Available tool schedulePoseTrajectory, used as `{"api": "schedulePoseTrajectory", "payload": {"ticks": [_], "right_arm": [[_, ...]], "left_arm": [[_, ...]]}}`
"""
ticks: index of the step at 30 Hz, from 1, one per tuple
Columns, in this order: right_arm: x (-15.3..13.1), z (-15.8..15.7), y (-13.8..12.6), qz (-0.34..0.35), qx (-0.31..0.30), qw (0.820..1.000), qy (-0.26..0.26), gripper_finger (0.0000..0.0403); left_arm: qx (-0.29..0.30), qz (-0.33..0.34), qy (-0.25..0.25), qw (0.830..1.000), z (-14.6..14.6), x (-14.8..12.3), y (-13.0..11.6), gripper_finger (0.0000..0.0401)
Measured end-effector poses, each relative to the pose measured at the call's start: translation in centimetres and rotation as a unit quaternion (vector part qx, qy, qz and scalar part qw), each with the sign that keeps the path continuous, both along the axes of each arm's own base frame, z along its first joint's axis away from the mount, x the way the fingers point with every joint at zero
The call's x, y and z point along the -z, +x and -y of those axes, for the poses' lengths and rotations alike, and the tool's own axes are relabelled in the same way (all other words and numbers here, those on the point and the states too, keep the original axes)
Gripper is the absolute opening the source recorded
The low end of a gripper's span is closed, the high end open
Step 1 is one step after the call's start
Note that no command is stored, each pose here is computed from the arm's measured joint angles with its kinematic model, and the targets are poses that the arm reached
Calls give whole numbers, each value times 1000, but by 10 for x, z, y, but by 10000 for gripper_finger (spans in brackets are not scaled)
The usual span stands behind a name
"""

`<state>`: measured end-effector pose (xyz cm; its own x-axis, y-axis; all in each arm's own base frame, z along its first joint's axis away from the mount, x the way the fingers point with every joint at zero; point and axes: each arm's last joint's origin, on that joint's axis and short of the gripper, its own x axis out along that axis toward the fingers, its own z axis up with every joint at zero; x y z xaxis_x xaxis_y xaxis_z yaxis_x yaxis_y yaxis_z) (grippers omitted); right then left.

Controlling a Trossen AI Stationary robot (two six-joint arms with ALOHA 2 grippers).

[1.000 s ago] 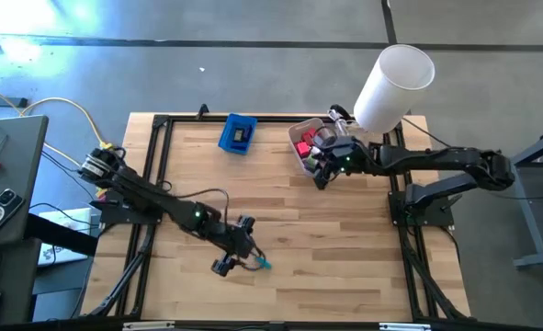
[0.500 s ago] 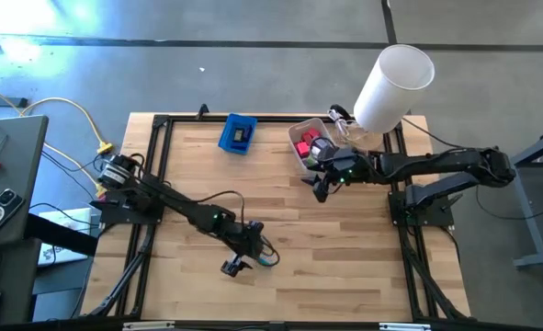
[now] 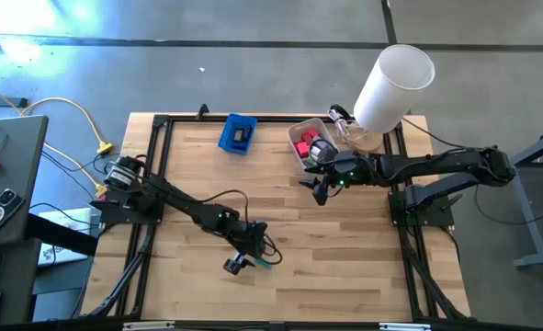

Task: Pick & Place Office items
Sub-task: Put the light blue digital timer into the blue bin

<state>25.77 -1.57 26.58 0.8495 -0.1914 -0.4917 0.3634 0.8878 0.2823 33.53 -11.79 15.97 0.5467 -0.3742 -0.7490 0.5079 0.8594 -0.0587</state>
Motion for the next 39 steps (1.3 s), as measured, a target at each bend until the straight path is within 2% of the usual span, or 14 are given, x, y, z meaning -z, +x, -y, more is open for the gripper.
{"api": "schedulePoseTrajectory", "payload": {"ticks": [6, 20, 31, 39], "right_arm": [[-1, 0, 0, 5, 1, 1000, -1, 215], [-2, -1, 1, 11, -2, 1000, 3, 215], [0, -13, 1, 3, -24, 1000, 3, 215], [8, -33, -5, -46, -43, 998, 31, 215]], "left_arm": [[-2, -5, 1, 1000, 0, 1, 0, 220], [-5, -10, -1, 1000, 0, 1, -1, 48], [-4, -12, 1, 1000, -1, -2, -3, 45], [-48, 54, 48, 996, -6, -36, -10, 45]]}}
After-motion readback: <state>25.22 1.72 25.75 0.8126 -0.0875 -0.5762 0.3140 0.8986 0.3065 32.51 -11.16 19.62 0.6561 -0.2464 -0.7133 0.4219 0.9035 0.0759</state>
